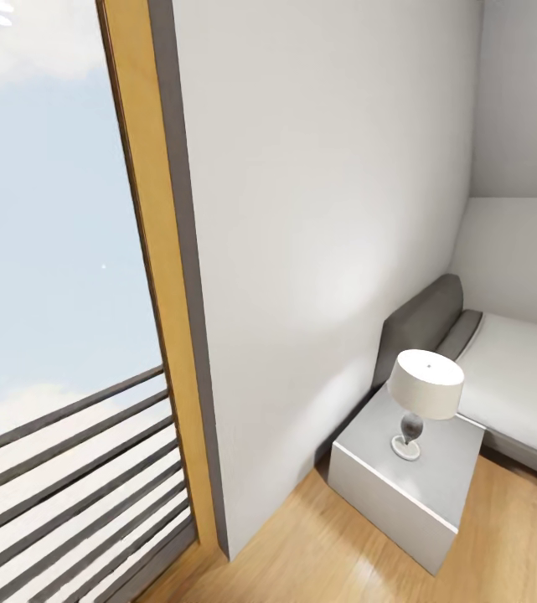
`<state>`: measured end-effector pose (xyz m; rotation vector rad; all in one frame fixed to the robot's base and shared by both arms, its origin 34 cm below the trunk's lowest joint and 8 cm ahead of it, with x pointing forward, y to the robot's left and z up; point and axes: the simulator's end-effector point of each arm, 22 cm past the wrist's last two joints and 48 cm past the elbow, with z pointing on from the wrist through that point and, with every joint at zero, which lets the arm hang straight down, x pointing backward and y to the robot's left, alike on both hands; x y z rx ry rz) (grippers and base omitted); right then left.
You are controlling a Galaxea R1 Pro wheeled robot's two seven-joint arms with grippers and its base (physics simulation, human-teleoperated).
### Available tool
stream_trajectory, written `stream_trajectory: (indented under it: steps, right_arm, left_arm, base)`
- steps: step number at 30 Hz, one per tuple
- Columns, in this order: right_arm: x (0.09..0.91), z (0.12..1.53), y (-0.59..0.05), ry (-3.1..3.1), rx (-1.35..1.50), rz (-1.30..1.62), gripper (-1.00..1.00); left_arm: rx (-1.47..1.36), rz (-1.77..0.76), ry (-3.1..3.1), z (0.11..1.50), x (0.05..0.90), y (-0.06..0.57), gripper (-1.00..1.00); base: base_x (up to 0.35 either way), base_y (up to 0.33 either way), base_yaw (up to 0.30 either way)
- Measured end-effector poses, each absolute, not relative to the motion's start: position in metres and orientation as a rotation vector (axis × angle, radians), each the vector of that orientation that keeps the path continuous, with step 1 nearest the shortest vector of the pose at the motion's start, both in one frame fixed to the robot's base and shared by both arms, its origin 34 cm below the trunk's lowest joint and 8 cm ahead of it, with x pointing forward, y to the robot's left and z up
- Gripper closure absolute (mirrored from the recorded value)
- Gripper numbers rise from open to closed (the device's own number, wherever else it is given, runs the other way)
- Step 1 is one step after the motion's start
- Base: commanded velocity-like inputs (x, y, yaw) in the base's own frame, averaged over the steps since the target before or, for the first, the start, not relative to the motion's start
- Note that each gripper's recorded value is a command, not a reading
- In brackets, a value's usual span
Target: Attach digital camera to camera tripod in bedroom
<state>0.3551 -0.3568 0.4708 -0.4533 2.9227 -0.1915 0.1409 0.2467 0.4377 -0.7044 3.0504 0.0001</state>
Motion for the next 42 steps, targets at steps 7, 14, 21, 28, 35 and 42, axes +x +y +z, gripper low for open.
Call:
stream_trajectory:
  steps: [7,14,21,28,35,42]
  right_arm:
    - [0.3551,0.4708,-0.3566,2.923,-0.453,-0.191,-1.0]
    - [0.3552,0.4708,-0.3565,2.922,-0.453,-0.191,-1.0]
    - [0.3555,0.4708,-0.3554,2.921,-0.454,-0.189,-1.0]
    - [0.3542,0.4708,-0.3556,2.928,-0.452,-0.191,-1.0]
    - [0.3546,0.4712,-0.3559,2.928,-0.451,-0.192,-1.0]
    - [0.3547,0.4713,-0.356,2.928,-0.45,-0.192,-1.0]
  left_arm:
    - [-0.704,0.0,3.05,0.4377,0.1412,0.2466,-1.0]
    - [-0.704,0.0,3.05,0.4377,0.1409,0.2468,-1.0]
    - [-0.704,0.001,3.05,0.4377,0.1411,0.2473,-1.0]
    - [-0.704,0.001,3.048,0.4377,0.142,0.2475,-1.0]
    - [-0.703,0.0,3.046,0.4377,0.1427,0.2475,-1.0]
    - [-0.703,0.0,3.046,0.4377,0.1429,0.2476,-1.0]
  base:
    - [-0.001,0.001,0.0]
    - [0.0,0.0,0.0]
    - [0.0,0.0,-0.005]
    - [0.0,0.0,-0.143]
    - [0.0,0.0,-0.221]
    - [0.0,0.0,-0.228]
